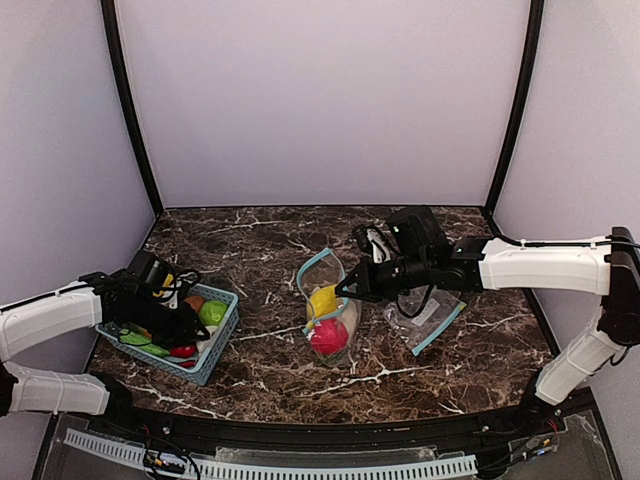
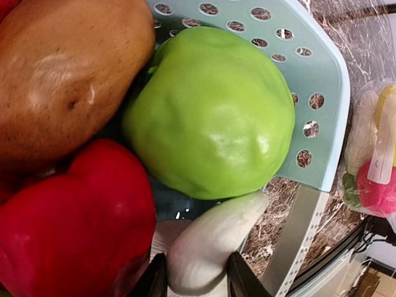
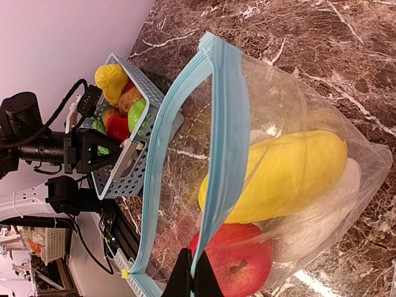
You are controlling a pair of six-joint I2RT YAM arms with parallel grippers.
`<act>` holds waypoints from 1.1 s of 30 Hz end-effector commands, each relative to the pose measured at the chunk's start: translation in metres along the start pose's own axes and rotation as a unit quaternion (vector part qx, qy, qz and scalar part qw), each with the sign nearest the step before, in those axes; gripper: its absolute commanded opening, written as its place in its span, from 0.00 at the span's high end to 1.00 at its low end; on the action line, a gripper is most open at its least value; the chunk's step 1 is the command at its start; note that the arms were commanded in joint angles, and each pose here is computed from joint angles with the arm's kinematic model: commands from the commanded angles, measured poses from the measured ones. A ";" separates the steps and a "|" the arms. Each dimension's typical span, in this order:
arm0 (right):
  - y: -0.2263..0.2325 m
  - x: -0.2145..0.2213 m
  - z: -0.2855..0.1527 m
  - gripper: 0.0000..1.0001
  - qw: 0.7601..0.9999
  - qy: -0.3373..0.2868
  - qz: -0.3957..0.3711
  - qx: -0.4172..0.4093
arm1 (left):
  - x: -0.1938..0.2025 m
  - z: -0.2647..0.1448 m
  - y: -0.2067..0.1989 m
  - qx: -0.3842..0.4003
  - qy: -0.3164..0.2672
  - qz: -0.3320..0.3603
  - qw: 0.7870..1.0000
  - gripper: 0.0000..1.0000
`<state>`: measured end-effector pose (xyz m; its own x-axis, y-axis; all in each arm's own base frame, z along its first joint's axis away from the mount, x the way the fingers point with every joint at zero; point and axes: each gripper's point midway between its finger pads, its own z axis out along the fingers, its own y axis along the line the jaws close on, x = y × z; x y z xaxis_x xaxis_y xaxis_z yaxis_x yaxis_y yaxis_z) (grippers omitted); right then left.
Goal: Place the food in the zip-top bag and seal the zipper
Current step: Pick up the fake vegetable from the bin, then place the fake vegetable in the zipper food storage bag.
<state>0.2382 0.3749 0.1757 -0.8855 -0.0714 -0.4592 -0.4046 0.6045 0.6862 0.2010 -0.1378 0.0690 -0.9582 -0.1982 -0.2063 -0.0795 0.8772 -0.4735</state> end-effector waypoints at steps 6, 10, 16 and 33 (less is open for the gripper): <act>0.014 -0.011 -0.003 1.00 1.000 -0.014 -0.009 -0.026 | -0.003 -0.015 0.000 -0.003 -0.033 0.010 0.999 0.89; 0.014 -0.011 -0.004 1.00 1.000 -0.013 -0.010 -0.026 | -0.009 -0.035 -0.001 -0.012 -0.064 0.018 0.998 0.94; 0.017 -0.011 -0.005 1.00 0.999 -0.012 -0.018 -0.031 | -0.019 -0.065 -0.021 0.015 -0.099 0.041 0.994 0.97; 0.026 -0.014 -0.009 1.00 0.997 -0.016 -0.069 -0.036 | -0.037 -0.101 -0.219 0.159 -0.073 0.210 0.962 0.98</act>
<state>0.2349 0.3775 0.1788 -0.8530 -0.1275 -0.5061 -0.4787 0.5777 0.6612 0.2247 -0.2400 0.2632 -0.8361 -0.0098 -0.5485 0.3621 0.7412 -0.5652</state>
